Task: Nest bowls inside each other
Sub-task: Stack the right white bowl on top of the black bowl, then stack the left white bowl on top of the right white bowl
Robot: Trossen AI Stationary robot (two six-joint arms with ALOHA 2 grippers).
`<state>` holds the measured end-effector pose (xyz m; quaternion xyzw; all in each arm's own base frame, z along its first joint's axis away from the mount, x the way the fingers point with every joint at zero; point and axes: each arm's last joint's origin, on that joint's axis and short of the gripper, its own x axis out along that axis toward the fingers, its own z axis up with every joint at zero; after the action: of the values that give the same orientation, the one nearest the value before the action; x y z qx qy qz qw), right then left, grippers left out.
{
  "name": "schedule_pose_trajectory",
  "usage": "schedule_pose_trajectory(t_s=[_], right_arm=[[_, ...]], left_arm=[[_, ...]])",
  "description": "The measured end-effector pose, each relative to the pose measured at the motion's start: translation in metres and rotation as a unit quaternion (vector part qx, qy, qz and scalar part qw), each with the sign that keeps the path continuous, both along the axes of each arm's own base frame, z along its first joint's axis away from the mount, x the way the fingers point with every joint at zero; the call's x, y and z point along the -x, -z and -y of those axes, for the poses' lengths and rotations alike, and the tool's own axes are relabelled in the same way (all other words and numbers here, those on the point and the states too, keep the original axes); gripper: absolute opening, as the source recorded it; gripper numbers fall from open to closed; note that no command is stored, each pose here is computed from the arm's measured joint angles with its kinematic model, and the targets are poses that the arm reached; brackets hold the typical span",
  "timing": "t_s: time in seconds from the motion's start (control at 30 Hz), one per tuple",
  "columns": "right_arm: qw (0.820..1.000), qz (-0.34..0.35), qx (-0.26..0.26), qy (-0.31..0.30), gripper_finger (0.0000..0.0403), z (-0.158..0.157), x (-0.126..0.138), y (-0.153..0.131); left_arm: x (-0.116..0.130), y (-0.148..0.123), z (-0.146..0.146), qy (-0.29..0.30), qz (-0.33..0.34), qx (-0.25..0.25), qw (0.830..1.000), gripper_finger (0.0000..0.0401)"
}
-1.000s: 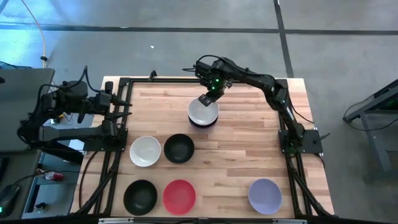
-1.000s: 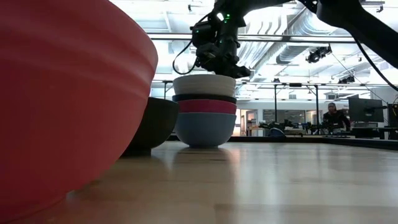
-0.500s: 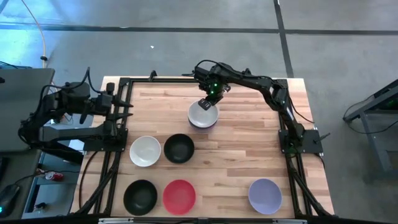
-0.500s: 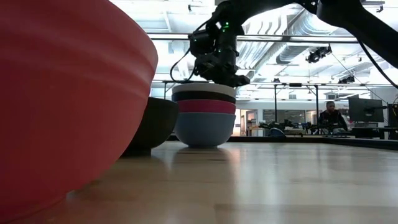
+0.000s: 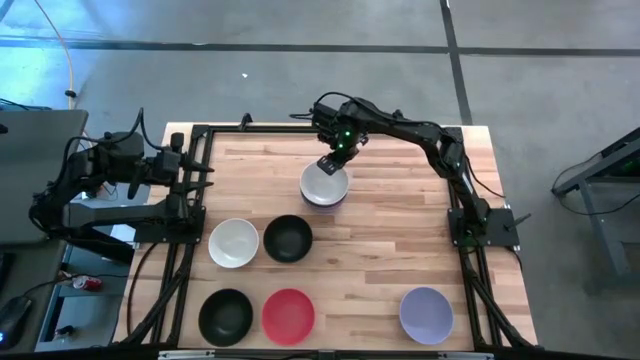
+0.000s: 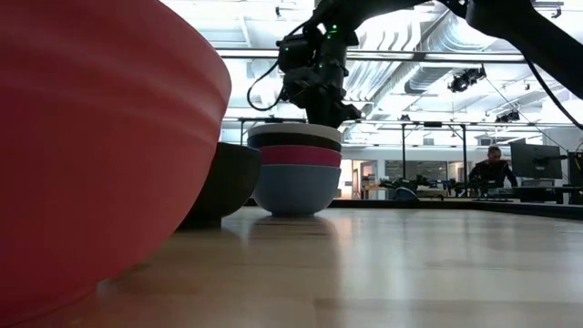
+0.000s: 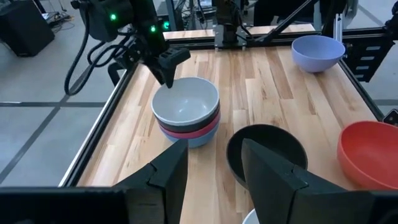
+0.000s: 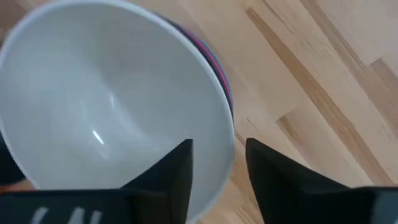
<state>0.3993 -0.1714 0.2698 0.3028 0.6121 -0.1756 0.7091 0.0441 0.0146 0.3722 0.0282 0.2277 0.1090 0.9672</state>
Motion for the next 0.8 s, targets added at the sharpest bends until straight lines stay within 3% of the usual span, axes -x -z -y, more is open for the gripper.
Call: schedule_pose_trajectory(t_s=[0.2, 0.43, 0.6, 0.8], right_arm=[[1.000, 0.001, 0.013, -0.022, 0.0159, -0.004, 0.005, -0.027], [0.989, 0.075, 0.041, -0.119, 0.0154, -0.033, 0.005, -0.065], [0.965, 0.135, 0.062, -0.216, 0.0154, -0.064, 0.012, -0.094], [0.912, 0.242, 0.078, -0.323, 0.0154, -0.102, 0.017, -0.128]], left_arm=[[0.004, 0.012, 0.002, 0.002, -0.069, 0.025, 0.997, 0.0141], [0.000, 0.035, 0.000, 0.001, -0.133, 0.054, 0.990, 0.0141], [-0.010, 0.058, -0.006, -0.028, -0.187, 0.055, 0.981, 0.0141], [-0.027, 0.083, -0.015, -0.046, -0.256, 0.073, 0.963, 0.0141]])
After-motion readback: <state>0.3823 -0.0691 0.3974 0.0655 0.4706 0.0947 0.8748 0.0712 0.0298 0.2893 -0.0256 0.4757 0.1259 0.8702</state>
